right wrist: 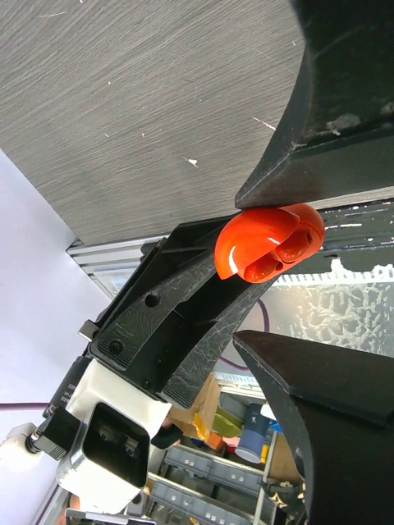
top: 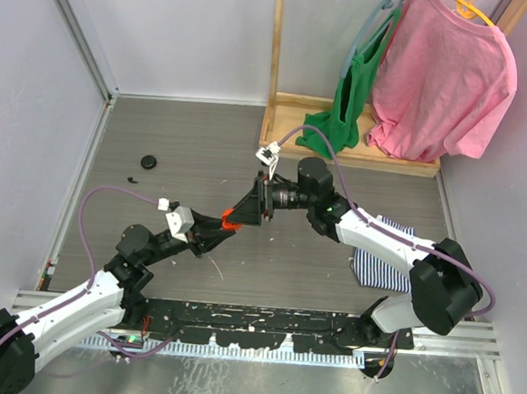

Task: Insert the wireless bluetooth earbuds into the charging case
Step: Close the charging case.

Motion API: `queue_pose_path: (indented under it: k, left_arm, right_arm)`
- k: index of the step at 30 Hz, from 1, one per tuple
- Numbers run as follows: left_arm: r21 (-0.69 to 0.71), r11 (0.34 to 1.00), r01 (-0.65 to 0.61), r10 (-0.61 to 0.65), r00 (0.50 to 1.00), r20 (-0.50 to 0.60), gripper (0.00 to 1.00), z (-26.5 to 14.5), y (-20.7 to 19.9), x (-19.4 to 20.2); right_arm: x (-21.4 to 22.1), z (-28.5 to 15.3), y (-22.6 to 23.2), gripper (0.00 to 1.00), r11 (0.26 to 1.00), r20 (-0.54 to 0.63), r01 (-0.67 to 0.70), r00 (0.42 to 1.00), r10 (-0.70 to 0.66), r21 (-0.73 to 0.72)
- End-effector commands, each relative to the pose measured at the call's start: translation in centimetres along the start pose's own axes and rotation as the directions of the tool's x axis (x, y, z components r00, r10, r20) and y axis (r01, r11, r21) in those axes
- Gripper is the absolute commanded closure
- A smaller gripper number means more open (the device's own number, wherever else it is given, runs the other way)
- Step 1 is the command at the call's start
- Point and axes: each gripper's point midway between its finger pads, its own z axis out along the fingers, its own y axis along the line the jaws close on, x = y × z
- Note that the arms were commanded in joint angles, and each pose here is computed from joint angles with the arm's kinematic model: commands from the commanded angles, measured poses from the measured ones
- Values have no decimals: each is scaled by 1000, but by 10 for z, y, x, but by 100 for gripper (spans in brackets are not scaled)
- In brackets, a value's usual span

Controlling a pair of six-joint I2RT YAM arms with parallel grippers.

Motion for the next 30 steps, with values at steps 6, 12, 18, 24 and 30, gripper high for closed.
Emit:
queue_pose_path:
  k: [6,12,18,24,30]
  left_arm:
    - [-10,999,-45,45,997,68,92,6,3,-27]
    - [-8,999,-43,44,997,66,92,6,3,-27]
    - [-9,999,-41,42,997,64,92,6,3,-27]
    - [-9,999,-42,42,997,66,92,6,3,-28]
    - [20,999,-48,46,997,67,92,6,-2,-28]
  right_arm:
    - [-32,-10,32,35,988,97,139,986,-132,-61]
    - [-35,-15,32,36,986,125,160,980,-153,-51]
    - [-38,-20,36,36,979,143,194,972,-185,-53]
    - [-35,-23,40,36,974,141,218,968,-207,-61]
    - [-40,-24,18,34,971,141,229,961,-237,70]
